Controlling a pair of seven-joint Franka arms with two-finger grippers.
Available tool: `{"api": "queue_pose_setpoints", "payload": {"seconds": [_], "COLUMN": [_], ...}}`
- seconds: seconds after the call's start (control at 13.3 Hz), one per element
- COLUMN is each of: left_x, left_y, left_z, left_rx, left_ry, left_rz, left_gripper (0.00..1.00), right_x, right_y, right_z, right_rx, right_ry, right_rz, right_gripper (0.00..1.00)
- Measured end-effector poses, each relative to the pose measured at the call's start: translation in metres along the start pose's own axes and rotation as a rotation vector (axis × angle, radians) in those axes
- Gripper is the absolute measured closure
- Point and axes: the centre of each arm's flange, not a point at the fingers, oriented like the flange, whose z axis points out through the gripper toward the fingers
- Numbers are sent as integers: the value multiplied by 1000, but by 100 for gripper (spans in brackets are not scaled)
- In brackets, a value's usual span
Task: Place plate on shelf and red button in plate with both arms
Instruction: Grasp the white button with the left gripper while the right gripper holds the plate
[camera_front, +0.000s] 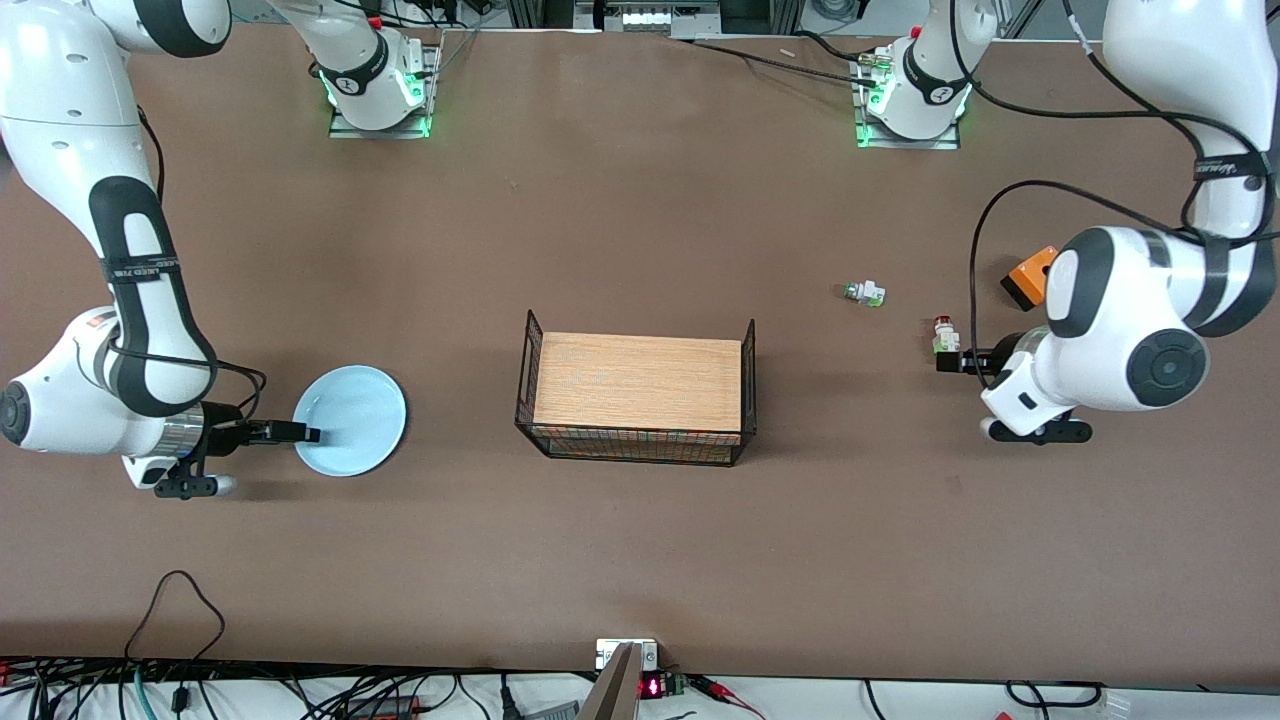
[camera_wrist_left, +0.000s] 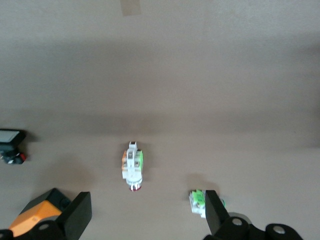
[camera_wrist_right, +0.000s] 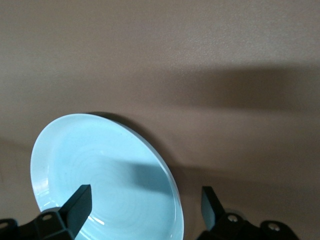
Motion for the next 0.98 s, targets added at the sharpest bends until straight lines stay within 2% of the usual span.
{"api": "queue_pose_setpoints", "payload": {"seconds": [0.15, 0.3, 0.53, 0.6, 0.68, 0.83, 0.98], "left_x": [0, -2, -11, -14, -17, -23, -29], "left_y": [-2, -6, -11, -12, -13, -14, -17], "left_z": [24, 51, 82, 90, 98, 113, 130], "left_rx": [-1, -4, -7, -7, -7, -8, -9], "left_ry": [14, 37, 65, 73, 82, 97, 114], "left_rz": [-2, -10, -17, -18, -19, -20, -25], "left_gripper": [0, 0, 0, 0, 0, 0, 0], "right_x": [1, 1, 1, 1, 0, 0, 0], "right_y": [1, 3, 4, 5, 5, 6, 6], "right_z": [5, 7, 6, 6, 6, 6, 6], "right_rx": [-8, -8, -8, -8, -7, -5, -5], "right_ry": [4, 4, 5, 5, 4, 0, 0], "right_rz": [-7, -10, -7, -7, -6, -4, -4], "right_gripper": [8, 34, 67, 67, 73, 96, 98]}}
